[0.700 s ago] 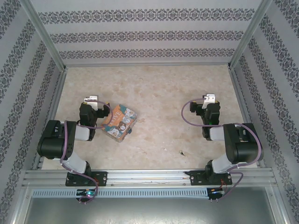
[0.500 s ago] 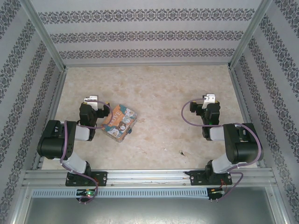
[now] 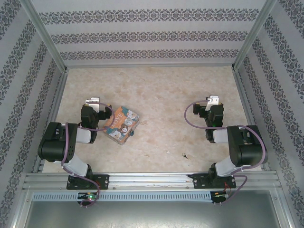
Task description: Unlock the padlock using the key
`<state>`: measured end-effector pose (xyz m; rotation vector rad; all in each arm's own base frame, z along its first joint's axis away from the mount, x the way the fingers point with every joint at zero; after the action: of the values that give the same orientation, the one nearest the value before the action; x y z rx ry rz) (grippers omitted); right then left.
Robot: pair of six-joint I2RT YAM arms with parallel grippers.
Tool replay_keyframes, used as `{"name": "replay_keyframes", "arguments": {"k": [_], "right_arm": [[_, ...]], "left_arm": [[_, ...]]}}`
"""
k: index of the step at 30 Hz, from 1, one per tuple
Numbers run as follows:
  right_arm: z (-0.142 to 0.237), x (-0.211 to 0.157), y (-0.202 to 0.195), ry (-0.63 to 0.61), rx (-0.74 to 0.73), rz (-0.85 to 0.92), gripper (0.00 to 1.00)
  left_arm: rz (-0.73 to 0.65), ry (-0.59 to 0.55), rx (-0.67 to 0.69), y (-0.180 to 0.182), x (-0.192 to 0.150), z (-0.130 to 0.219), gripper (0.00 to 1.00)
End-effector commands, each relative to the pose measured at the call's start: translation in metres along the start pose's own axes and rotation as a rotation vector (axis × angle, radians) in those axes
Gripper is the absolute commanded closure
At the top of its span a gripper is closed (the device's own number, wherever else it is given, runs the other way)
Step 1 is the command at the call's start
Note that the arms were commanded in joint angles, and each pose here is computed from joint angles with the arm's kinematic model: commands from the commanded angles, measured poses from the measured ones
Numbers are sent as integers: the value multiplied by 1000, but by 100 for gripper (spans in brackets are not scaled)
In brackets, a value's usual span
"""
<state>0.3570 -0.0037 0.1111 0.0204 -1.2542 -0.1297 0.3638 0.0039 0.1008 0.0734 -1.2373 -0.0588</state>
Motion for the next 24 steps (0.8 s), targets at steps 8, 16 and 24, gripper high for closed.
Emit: {"name": "replay_keyframes", "arguments": {"k": [8,16,24], "right_arm": [[0,7,1,-28,-4,-14,2],[7,14,-1,-55,-21,-24,2],[33,35,1,-26,-10,-59,2]], "left_arm": [[0,14,2,3,0,-1,1],[-2,-13,-14,2,15,11,1],[92,-79,36,14,76,50,1]]}}
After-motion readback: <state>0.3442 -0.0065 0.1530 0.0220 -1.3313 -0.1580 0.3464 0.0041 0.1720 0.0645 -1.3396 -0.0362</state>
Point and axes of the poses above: each hand's point on the last joint's axis, 136 mm out from that joint toward the fingers, its own z axis back along the fingers, its own y axis along the line the jaws close on, x = y × z, the point moved 4 cm from there along z, back along the fingers, and after that the axes turned 5 degrees about -z, right-handed, at the moved point
